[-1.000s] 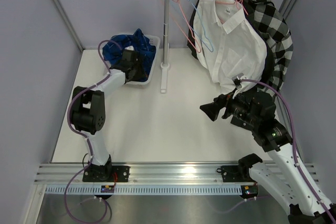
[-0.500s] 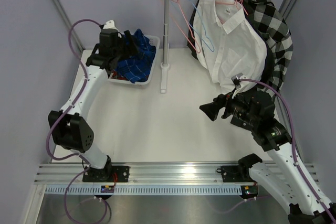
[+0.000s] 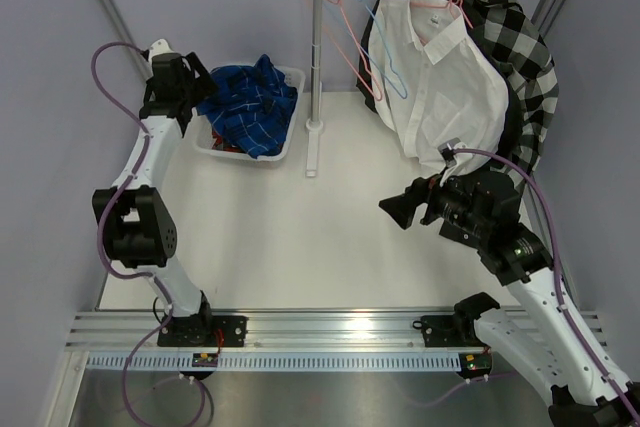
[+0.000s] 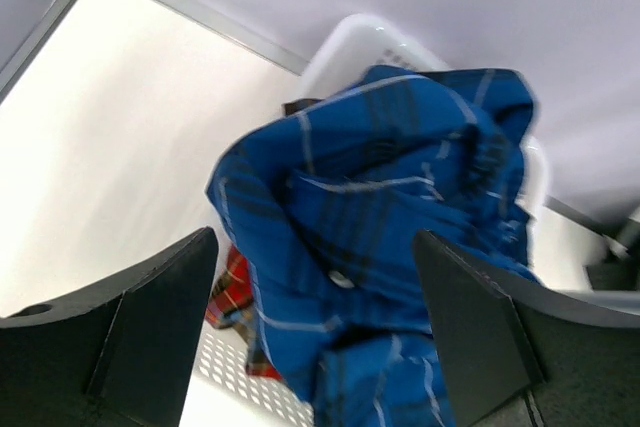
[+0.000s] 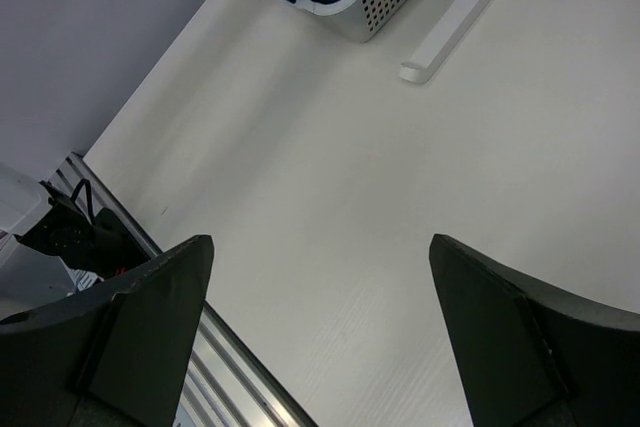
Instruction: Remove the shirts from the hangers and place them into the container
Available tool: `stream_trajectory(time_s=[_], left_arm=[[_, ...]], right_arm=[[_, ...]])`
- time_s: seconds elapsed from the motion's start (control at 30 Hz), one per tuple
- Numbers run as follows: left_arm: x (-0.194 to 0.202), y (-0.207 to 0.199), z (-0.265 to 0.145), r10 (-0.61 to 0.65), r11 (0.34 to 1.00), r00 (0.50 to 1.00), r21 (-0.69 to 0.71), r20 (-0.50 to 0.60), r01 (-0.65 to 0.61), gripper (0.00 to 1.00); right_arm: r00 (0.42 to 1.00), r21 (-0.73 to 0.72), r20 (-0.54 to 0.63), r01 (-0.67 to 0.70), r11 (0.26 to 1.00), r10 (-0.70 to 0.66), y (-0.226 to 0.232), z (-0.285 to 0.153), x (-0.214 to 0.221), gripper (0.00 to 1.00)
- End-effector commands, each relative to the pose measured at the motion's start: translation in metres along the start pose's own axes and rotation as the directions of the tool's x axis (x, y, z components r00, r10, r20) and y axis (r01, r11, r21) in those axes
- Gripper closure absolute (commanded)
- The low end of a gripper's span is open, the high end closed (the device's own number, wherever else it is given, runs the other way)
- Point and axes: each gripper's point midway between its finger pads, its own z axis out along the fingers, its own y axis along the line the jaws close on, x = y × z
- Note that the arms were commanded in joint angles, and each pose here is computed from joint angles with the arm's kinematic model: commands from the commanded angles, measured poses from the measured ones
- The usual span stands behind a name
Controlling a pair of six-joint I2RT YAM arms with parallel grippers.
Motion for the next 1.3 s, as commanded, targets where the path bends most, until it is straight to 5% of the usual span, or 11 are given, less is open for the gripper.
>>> stream_trajectory(time_s=[0.0,0.17,0.3,0.53,0.67,1.03,1.17,1.27], left_arm=[[-0.018,0.001,0.024,-0.022,1.000,0.997,0.020,0.069,0.021,0.17],[0.001,0.015,0.060,-0.005,1.000,1.000,-0.004,0.027,0.005,0.20],[0.021,0.003,0.073,-0.015,0.997,0.999,0.079,-0.036,0.018,0.32],[0.048,-0.029,0.064,0.030,0.977,0.996,0.214,-0.087,-0.011,0.89],[0.076,-0.038,0.058,-0.012,0.970,0.986,0.236,-0.167,0.052,0.99],[0.183,0.003,0.066,-0.076,0.996,0.894,0.007,-0.441,0.089,0.97],[0.183,0.001,0.065,-0.072,0.997,0.882,0.000,-0.465,0.081,0.81],[0.156,-0.010,0.054,-0.068,0.996,0.905,0.030,-0.419,0.089,0.57]], right_arm=[[1.000,-0.009,0.009,0.009,1.000,-0.009,0.000,0.003,-0.004,0.01],[1.000,-0.004,-0.002,0.003,1.000,-0.003,-0.002,0.006,-0.002,0.01],[1.000,0.001,-0.008,0.000,1.000,0.000,-0.004,0.008,-0.001,0.01],[1.000,-0.003,-0.008,-0.001,1.000,0.001,-0.003,0.008,-0.001,0.01],[1.000,-0.006,-0.005,0.001,1.000,-0.001,-0.002,0.008,-0.002,0.01],[1.000,-0.012,-0.002,0.000,1.000,0.000,-0.002,0.009,-0.001,0.01],[1.000,-0.012,-0.002,0.000,1.000,0.000,-0.001,0.009,-0.002,0.01],[1.000,-0.009,0.003,0.005,1.000,-0.005,-0.001,0.007,-0.003,0.01]])
